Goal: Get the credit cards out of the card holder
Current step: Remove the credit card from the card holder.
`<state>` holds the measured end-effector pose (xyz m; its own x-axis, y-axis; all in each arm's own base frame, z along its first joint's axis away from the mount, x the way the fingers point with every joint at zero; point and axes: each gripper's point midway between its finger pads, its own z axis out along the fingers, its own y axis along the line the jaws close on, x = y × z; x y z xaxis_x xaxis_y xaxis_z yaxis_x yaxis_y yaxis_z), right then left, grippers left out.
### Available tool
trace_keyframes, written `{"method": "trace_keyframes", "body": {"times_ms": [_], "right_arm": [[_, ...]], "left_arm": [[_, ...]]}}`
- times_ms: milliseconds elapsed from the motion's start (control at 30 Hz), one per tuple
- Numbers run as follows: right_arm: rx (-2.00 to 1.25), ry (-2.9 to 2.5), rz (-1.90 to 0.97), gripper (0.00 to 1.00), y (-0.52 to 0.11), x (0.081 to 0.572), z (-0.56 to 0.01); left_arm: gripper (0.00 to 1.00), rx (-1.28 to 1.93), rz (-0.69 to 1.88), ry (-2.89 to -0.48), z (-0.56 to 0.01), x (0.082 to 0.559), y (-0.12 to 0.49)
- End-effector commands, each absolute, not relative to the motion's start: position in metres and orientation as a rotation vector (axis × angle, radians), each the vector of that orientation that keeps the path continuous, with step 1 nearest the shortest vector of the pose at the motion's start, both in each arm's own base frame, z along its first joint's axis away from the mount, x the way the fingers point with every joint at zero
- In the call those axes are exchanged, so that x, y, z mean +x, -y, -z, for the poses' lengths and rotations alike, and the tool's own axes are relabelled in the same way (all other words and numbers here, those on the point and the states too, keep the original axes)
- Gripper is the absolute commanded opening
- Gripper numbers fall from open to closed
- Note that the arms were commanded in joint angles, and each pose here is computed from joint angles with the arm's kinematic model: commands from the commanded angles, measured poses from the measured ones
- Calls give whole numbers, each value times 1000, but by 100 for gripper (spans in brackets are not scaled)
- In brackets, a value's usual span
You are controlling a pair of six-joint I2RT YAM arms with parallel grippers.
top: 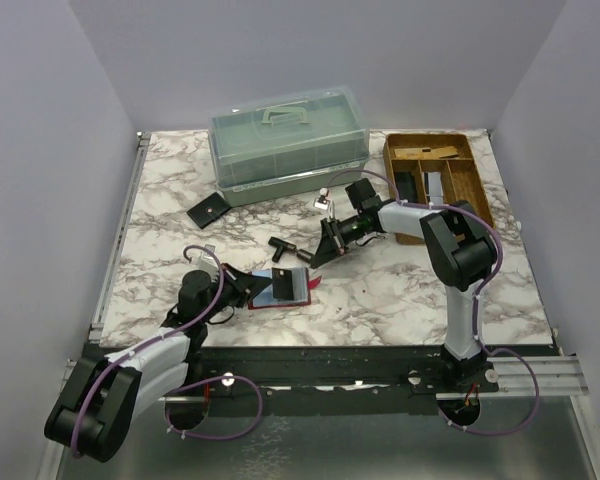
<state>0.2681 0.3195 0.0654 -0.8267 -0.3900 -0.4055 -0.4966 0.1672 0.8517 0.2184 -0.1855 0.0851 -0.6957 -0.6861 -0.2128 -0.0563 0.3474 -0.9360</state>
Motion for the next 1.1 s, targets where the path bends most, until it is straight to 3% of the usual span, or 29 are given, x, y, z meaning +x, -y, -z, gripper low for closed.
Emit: {"method": "trace_keyframes", "body": {"times_ms": [0, 67, 133, 267, 567, 800, 967, 1067], "right_arm": [[-983, -2271, -1674, 17, -315, 274, -70], [-995, -2208, -1744, 29, -317, 268, -83], [-1008, -2184, -1785, 33, -319, 263, -87], [-1026, -2194, -1787, 34, -324, 258, -84], [-1162, -2185, -1794, 48, -353, 224, -88], [-1165, -2285, -1656, 49, -366, 218, -75], [-1474, -2052, -1530, 53, -372, 202, -94], [-1703, -1800, -1317, 66, -370, 191, -107]], "left_arm": [[0, -708, 1267, -2107, -46, 203, 173], [0, -711, 1256, -2123, -44, 204, 172], [0, -711, 1246, -2139, -42, 204, 173], [0, -719, 1205, -2172, -33, 203, 170], [4, -731, 1132, -2222, -25, 203, 165], [2, -704, 1134, -2229, -32, 207, 169], [3, -683, 1153, -2198, -40, 210, 170], [6, -679, 1184, -2157, -51, 212, 172]]}}
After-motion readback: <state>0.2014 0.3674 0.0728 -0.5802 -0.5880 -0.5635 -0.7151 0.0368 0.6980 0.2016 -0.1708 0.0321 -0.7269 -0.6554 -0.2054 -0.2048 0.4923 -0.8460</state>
